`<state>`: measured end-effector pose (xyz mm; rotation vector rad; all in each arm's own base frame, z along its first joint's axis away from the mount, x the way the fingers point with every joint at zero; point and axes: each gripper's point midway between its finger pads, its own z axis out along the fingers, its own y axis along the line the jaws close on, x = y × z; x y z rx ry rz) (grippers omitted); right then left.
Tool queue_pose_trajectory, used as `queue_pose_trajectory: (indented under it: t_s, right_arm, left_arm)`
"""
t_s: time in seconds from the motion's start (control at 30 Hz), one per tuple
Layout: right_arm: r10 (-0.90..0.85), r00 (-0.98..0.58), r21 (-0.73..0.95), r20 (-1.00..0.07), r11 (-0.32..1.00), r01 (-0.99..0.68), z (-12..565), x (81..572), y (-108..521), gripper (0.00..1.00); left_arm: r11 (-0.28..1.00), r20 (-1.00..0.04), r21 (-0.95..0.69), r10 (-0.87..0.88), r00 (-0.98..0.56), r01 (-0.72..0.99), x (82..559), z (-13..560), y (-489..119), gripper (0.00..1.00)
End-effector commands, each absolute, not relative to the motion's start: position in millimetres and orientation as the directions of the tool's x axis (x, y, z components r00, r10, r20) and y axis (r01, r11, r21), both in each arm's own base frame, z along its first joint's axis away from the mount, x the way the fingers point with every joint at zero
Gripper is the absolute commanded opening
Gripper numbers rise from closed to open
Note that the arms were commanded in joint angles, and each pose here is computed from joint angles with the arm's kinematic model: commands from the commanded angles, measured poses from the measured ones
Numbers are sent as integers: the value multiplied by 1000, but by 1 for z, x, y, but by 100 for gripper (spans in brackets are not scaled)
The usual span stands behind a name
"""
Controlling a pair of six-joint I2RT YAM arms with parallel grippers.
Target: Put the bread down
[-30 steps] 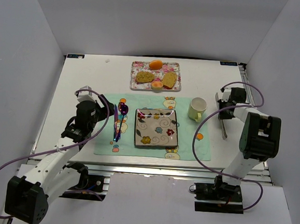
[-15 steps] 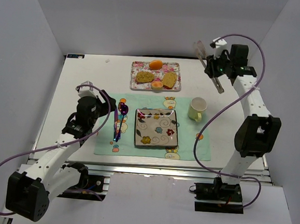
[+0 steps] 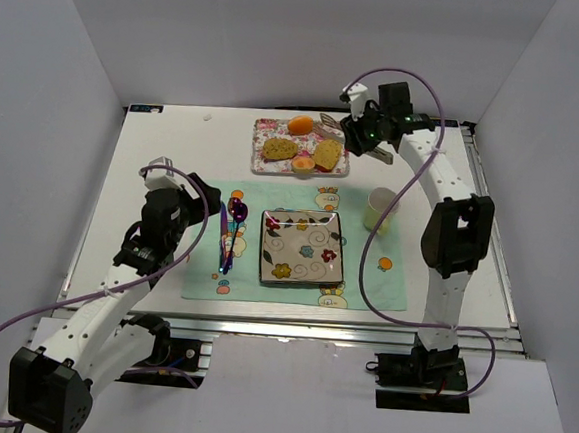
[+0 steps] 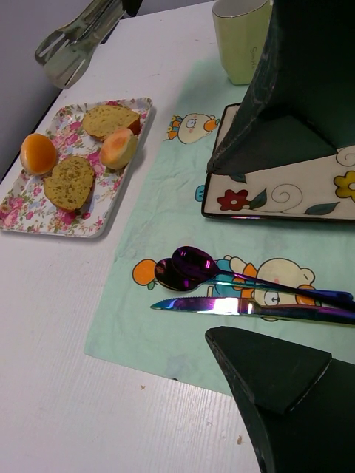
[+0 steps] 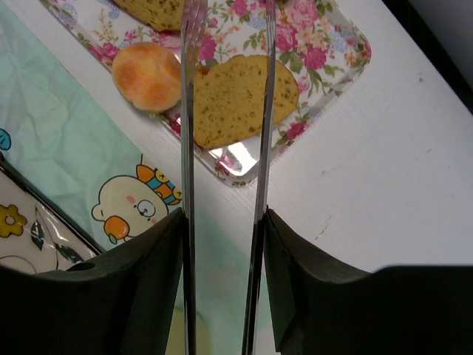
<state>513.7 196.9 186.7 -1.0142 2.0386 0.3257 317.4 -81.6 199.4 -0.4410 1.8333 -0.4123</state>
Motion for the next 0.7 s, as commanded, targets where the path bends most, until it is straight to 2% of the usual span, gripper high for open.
queue_pose_trajectory:
  t_s: [0.0, 0.3, 0.67]
  right_arm:
    - [-635, -239, -252, -735, 582, -773, 199, 525, 209, 50]
    - [-748, -112, -291, -654, 386, -875, 189, 483, 222, 51]
    - [-793, -104, -279, -600, 330, -902, 165, 470, 236, 52]
  left_arm:
    - [863, -825, -494, -503, -257, -103, 318, 208, -77, 92]
    - [861, -822, -500, -507, -259, -99, 318, 204, -79, 92]
    - [861, -820, -501, -506, -270, -91, 320, 201, -82, 92]
